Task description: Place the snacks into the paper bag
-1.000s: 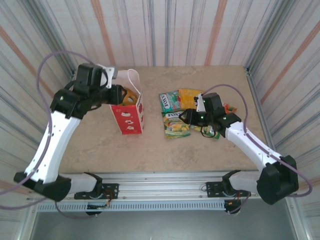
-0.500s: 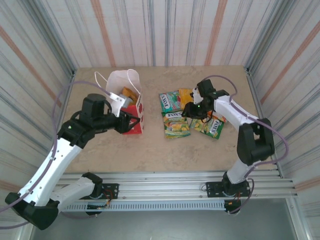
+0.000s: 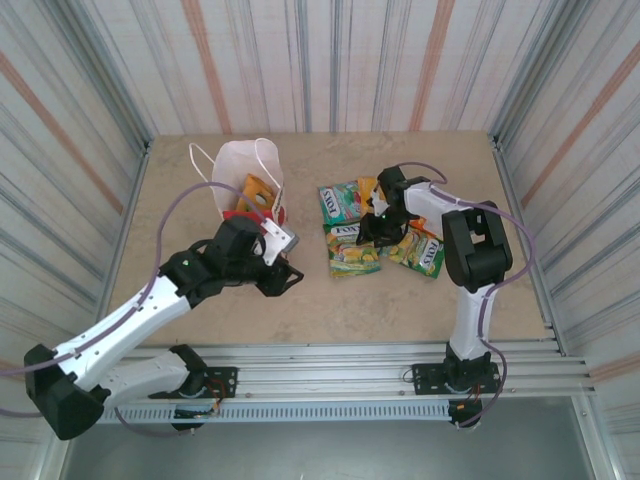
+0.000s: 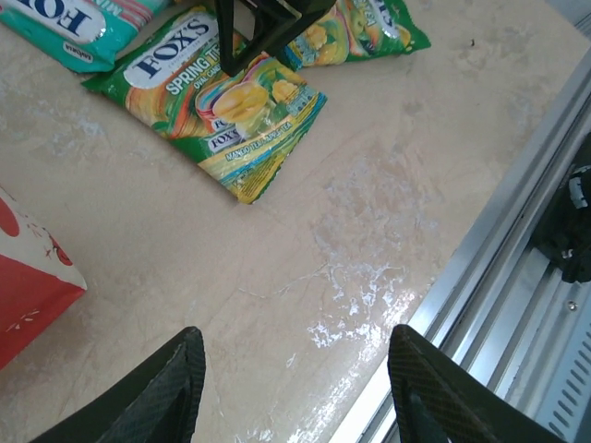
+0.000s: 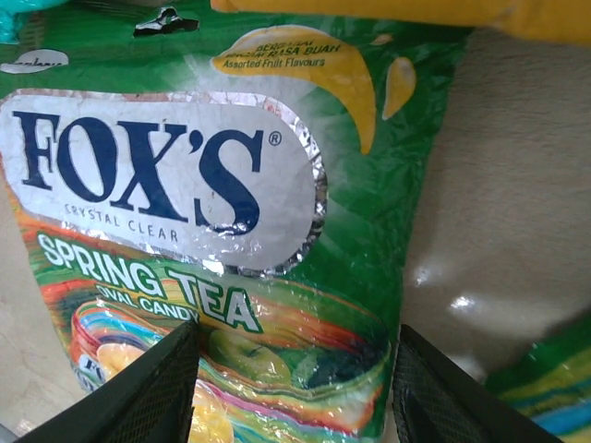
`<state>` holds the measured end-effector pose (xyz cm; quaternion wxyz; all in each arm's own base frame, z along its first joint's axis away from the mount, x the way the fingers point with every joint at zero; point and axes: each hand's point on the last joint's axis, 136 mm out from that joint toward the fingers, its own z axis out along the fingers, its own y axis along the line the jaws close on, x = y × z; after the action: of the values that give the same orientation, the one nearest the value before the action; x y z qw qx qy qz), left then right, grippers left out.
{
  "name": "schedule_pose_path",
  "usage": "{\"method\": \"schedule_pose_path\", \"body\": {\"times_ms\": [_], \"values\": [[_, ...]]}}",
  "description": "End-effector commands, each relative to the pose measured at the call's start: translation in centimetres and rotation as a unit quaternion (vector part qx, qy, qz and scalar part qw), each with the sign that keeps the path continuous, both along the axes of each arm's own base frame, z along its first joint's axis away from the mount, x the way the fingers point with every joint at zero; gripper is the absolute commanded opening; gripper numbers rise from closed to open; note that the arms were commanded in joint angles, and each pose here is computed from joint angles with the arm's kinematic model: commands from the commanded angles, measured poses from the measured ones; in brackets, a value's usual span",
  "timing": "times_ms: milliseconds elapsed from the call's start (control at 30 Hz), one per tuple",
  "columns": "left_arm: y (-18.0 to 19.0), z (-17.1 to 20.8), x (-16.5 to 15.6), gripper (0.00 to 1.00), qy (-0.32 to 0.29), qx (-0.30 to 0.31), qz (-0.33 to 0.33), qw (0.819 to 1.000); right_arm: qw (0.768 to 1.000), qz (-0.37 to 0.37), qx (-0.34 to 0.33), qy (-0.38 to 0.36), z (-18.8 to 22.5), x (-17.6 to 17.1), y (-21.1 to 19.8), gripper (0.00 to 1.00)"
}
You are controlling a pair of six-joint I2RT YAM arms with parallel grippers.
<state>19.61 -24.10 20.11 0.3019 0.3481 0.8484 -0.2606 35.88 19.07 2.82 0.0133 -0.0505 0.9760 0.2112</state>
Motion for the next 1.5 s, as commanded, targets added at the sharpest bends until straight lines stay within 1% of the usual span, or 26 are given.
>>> {"method": "schedule_pose_path", "body": {"times_ms": [0, 67, 100, 233, 333, 467, 600, 733, 833, 933, 1033, 1133, 1233, 1333, 1467], "values": [[-0.7, -0.1, 0.8, 0.57, -0.012, -0.010, 0.007, 1.000, 1.000, 0.015, 0.012, -0.003, -0.5, 0.6, 0.9, 0.54], [-1.0, -0.1, 1.0, 0.56, -0.011, -0.015, 0.006, 1.000, 1.000, 0.016, 0.011, -0.001, -0.9, 0.7, 0.8, 0.48], [-1.1, -0.1, 1.1, 0.56, -0.011, -0.016, 0.007, 1.000, 1.000, 0.016, 0.010, 0.001, -1.2, 0.6, 0.7, 0.43], [-0.9, -0.2, 1.4, 0.54, -0.014, -0.010, 0.017, 1.000, 1.000, 0.020, 0.019, -0.002, -1.1, 0.2, 0.7, 0.17], [-0.7, -0.2, 1.6, 0.54, -0.016, -0.001, 0.021, 1.000, 0.999, 0.018, 0.037, -0.015, -0.2, 0.0, 0.8, 0.08], [-0.6, -0.2, 1.8, 0.53, -0.018, 0.005, 0.026, 1.000, 0.998, 0.013, 0.052, -0.039, 1.4, -0.3, 0.7, 0.00], [-0.9, 0.1, 2.3, 0.53, -0.018, -0.003, 0.034, 0.999, 0.995, 0.002, 0.070, -0.072, 3.6, -0.7, 0.5, 0.00], [-1.5, 0.3, 2.7, 0.56, -0.005, -0.023, 0.048, 0.999, 0.988, -0.003, 0.097, -0.117, 6.0, -1.2, 0.6, 0.00], [-2.1, 0.7, 3.0, 0.57, 0.003, -0.045, 0.058, 0.997, 0.979, 0.002, 0.124, -0.161, 8.0, -1.8, 0.7, 0.00], [-3.0, 1.3, 3.1, 0.58, 0.004, -0.073, 0.053, 0.996, 0.963, 0.005, 0.172, -0.206, 10.7, -2.3, 1.2, 0.00], [-3.5, 2.2, 3.5, 0.59, 0.006, -0.104, 0.055, 0.993, 0.940, 0.006, 0.228, -0.253, 14.0, -2.8, 1.3, 0.00], [-4.0, 3.1, 4.1, 0.61, 0.011, -0.138, 0.060, 0.988, 0.911, 0.012, 0.282, -0.300, 17.6, -3.4, 1.1, 0.00], [-4.6, 4.3, 4.5, 0.64, 0.013, -0.182, 0.055, 0.982, 0.881, 0.035, 0.326, -0.342, 21.0, -4.5, 0.9, 0.00], [-5.4, 6.0, 4.9, 0.65, 0.001, -0.228, 0.038, 0.973, 0.851, 0.068, 0.358, -0.378, 24.1, -5.9, 1.0, 0.00], [-6.0, 7.9, 5.6, 0.66, -0.017, -0.258, 0.031, 0.966, 0.818, 0.102, 0.389, -0.411, 27.5, -7.3, 1.3, 0.00]]}}
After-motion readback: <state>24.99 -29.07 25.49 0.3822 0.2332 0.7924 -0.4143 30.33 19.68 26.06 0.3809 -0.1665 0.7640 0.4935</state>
